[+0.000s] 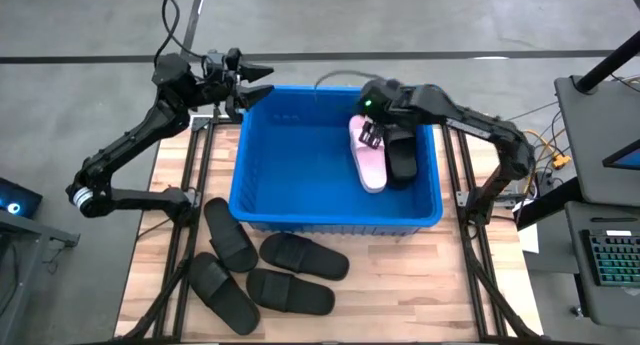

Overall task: Pick and place slides into bin
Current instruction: Put the black slide into the blue container

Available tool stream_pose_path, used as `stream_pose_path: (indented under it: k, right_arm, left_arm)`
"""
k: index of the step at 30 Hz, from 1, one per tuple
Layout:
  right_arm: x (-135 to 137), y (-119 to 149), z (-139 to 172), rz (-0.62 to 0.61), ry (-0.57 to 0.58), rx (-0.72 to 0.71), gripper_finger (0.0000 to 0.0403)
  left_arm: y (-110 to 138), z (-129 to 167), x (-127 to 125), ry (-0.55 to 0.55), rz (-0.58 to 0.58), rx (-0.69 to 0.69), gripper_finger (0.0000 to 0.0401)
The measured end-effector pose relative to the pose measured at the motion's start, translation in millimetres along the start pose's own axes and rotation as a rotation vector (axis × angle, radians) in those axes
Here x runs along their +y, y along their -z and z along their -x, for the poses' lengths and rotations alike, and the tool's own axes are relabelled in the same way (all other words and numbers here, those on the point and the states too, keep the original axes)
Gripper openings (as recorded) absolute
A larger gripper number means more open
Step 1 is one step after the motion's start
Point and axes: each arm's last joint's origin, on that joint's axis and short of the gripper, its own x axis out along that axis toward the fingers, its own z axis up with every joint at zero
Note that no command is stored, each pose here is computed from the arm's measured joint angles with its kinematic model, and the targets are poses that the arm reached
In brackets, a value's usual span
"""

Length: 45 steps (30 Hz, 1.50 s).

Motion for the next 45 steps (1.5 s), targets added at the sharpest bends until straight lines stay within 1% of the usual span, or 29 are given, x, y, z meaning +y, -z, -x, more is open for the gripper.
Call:
stream_pose_path:
  k: [4,7,10,13,18,21,24,29,30,32,35,41,45]
  right_arm:
    - [-9,-3,44,-0.133,-0.011,-0.189,0.0226]
    - [-14,3,78,-0.218,-0.038,-0.319,0.0226]
    - [-15,11,109,-0.277,-0.080,-0.435,0.0226]
    - [-14,16,141,-0.297,-0.115,-0.592,0.0226]
    - [-22,32,197,-0.270,-0.113,-0.939,0.0226]
    - [-31,47,219,-0.255,-0.176,-1.112,0.0226]
    - [-36,64,227,-0.224,-0.318,-1.177,0.0226]
    - [-43,99,238,-0.213,-0.534,-1.204,0.0226]
    - [-44,107,240,-0.212,-0.558,-1.211,0.0226]
    - [-43,121,238,-0.209,-0.584,-1.212,0.0226]
    - [-41,140,229,-0.214,-0.593,-1.196,0.0226]
    - [-38,173,207,-0.286,-0.595,-1.186,0.0226]
    - [-34,193,192,-0.326,-0.608,-1.161,0.0226]
  left_arm:
    - [0,4,-3,-0.007,0.017,0.023,0.0238]
    - [-1,7,-6,-0.012,0.025,0.033,0.0238]
    - [-2,12,-10,-0.018,0.049,0.058,0.0238]
    - [-4,20,-17,-0.023,0.100,0.082,0.0238]
    - [-13,29,-33,0.014,0.191,0.058,0.0238]
    - [-15,28,-41,0.049,0.239,0.052,0.0238]
    - [-16,25,-49,0.036,0.261,0.031,0.0238]
    - [-11,13,-60,-0.086,0.250,-0.010,0.0238]
    - [-10,10,-62,-0.105,0.250,-0.014,0.0238]
    - [-9,3,-67,-0.127,0.258,-0.018,0.0238]
    - [-9,-9,-78,-0.123,0.276,-0.020,0.0238]
    - [-2,-38,-111,-0.114,0.321,0.009,0.0238]
    - [-5,-52,-142,-0.041,0.361,0.027,0.0238]
